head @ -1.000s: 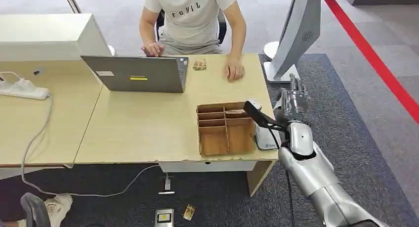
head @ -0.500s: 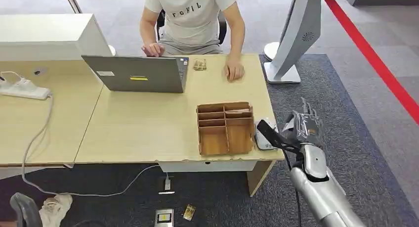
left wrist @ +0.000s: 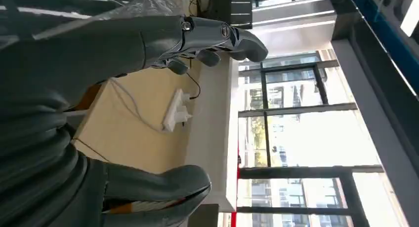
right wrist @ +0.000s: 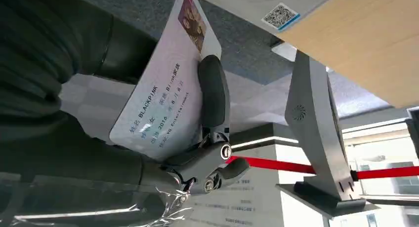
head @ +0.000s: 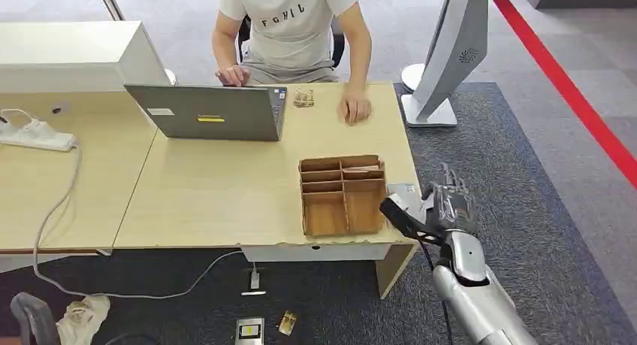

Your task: Pass the card to the sensor for recognition and then transmit it.

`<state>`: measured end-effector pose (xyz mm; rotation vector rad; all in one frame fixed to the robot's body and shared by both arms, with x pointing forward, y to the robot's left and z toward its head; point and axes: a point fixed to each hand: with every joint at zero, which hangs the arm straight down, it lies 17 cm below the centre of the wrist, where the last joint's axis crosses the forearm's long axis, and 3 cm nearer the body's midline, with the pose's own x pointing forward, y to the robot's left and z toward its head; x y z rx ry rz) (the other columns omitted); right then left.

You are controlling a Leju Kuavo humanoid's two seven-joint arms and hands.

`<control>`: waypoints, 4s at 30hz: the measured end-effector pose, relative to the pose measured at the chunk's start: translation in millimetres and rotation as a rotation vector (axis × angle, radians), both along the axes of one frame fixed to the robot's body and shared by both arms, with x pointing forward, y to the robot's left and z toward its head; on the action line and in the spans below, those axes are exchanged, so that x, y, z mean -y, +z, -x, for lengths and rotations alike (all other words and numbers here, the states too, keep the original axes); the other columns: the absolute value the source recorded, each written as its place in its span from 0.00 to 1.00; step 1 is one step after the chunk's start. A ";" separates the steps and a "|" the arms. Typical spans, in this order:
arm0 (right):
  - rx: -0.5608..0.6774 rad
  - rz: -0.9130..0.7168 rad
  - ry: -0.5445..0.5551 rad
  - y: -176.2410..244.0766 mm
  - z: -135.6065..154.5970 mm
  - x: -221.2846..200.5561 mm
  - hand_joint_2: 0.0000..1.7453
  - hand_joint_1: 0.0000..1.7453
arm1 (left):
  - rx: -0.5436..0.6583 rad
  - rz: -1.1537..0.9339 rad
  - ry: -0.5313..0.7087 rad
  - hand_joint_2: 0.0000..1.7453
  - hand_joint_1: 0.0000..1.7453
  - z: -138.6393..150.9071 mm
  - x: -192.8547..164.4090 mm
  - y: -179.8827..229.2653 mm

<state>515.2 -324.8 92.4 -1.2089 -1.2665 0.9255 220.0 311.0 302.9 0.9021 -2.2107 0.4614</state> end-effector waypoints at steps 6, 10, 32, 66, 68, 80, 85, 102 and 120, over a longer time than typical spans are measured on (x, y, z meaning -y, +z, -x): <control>-0.041 0.006 -0.009 -20.0 1.2 1.2 1.00 1.00 | -0.004 -0.013 0.000 1.00 0.00 0.3 1.4 0.2; -0.062 0.019 -0.020 -30.3 0.3 3.3 1.00 1.00 | -0.007 -0.019 0.000 1.00 0.00 0.4 2.3 0.0; -0.092 0.011 -0.011 -34.7 -16.0 -18.6 1.00 1.00 | -0.015 -0.008 0.015 1.00 0.00 0.5 3.7 -1.1; 0.318 -0.016 0.030 177.8 -50.3 -62.5 1.00 1.00 | 0.008 0.053 0.007 1.00 0.00 -0.6 -7.1 -3.5; 0.333 -0.006 0.035 186.2 -52.2 -69.7 1.00 1.00 | 0.012 0.058 0.007 1.00 0.00 -0.9 -8.1 -3.2; 0.353 -0.018 0.100 194.8 -62.4 -124.4 1.00 1.00 | 0.011 0.055 0.013 1.00 0.00 -0.7 -10.0 -3.3; 0.343 -0.018 0.141 188.4 -64.5 -149.3 1.00 1.00 | 0.010 0.047 0.014 1.00 0.00 -0.6 -9.1 -2.9; 0.284 0.024 0.182 162.1 -71.1 -175.7 1.00 1.00 | 0.000 0.096 0.025 1.00 0.00 -1.5 -11.8 -10.1; 0.270 0.065 0.171 152.3 -70.9 -172.3 1.00 0.00 | 0.001 0.099 0.028 1.00 0.00 -1.4 -13.2 -10.4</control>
